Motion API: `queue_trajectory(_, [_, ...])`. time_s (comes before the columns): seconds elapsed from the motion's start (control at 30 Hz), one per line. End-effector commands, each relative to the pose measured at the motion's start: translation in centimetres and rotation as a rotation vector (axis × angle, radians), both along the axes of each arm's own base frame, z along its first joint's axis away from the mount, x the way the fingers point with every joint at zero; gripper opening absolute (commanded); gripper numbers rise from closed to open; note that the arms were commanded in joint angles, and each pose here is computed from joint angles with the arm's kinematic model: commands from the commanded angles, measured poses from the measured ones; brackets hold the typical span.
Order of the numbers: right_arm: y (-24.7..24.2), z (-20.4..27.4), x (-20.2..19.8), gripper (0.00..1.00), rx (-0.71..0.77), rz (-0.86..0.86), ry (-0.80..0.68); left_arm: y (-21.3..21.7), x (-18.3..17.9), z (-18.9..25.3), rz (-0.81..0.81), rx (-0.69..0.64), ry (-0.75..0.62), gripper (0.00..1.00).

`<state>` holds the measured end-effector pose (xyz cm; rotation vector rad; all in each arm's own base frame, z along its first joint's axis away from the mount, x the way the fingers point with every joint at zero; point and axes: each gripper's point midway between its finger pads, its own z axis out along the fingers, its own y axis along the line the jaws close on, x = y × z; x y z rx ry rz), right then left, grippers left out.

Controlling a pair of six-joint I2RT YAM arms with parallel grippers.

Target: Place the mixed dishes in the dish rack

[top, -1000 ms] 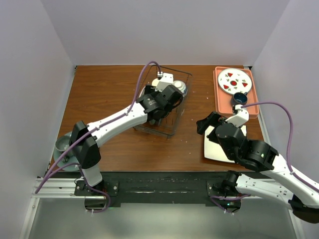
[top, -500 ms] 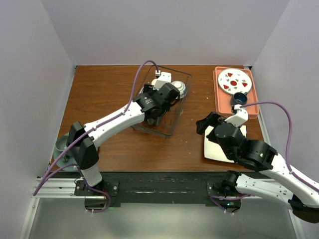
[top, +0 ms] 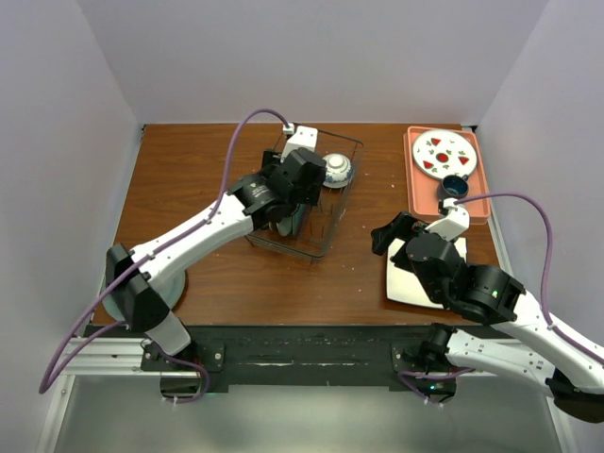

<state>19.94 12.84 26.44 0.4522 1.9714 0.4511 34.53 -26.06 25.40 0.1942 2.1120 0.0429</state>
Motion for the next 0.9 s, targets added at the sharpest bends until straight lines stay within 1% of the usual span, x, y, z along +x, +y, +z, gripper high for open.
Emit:
queue_trajectory(0.0, [0.0,0.2,0.3,0.97,0.026,-0.022,-0.01,-0.5,-0.1,3.0,-0.083,-0.08,-0.055,0.85])
queue_trajectory(0.23, [-0.4,0.0,0.2,0.97,0.013,-0.037,-0.006,-1.9,-0.9,3.4,-0.178,-0.119,-0.036,0.85])
queue_trajectory(0.37, [-0.9,-1.0,0.2,0.97,-0.023,-0.059,0.01,-3.8,-2.3,3.9,-0.307,-0.182,-0.019,0.85])
queue_trajectory(0.43, [-1.1,-2.1,0.2,0.96,-0.062,-0.068,0.034,-4.6,-3.1,4.9,-0.372,-0.234,-0.029,0.85])
queue_trajectory(0.47, [-1.2,-2.5,0.3,0.95,-0.077,-0.075,0.043,-4.8,-3.5,4.6,-0.39,-0.243,-0.022,0.85])
queue_trajectory(0.5, [-1.1,-3.2,0.4,0.94,-0.107,-0.079,0.063,-4.9,-3.7,5.4,-0.407,-0.27,-0.041,0.85])
queue_trajectory(0.63, [-0.7,-5.7,0.6,0.92,-0.207,-0.071,0.136,-5.3,-5.1,5.5,-0.472,-0.314,-0.031,0.86])
queue_trajectory(0.7, [-0.5,-6.7,0.7,0.89,-0.255,-0.055,0.174,-5.0,-5.6,6.1,-0.48,-0.333,-0.042,0.86])
queue_trajectory(0.73, [-0.4,-7.9,0.8,0.89,-0.307,-0.047,0.209,-4.9,-5.8,5.8,-0.481,-0.334,-0.037,0.86])
queue_trajectory(0.8, [-0.6,-9.4,1.1,0.88,-0.35,-0.052,0.26,-4.4,-6.2,6.3,-0.478,-0.347,-0.051,0.86])
queue_trajectory(0.87, [-0.8,-11.4,1.0,0.88,-0.413,-0.052,0.323,-3.9,-6.4,5.9,-0.466,-0.342,-0.048,0.86])
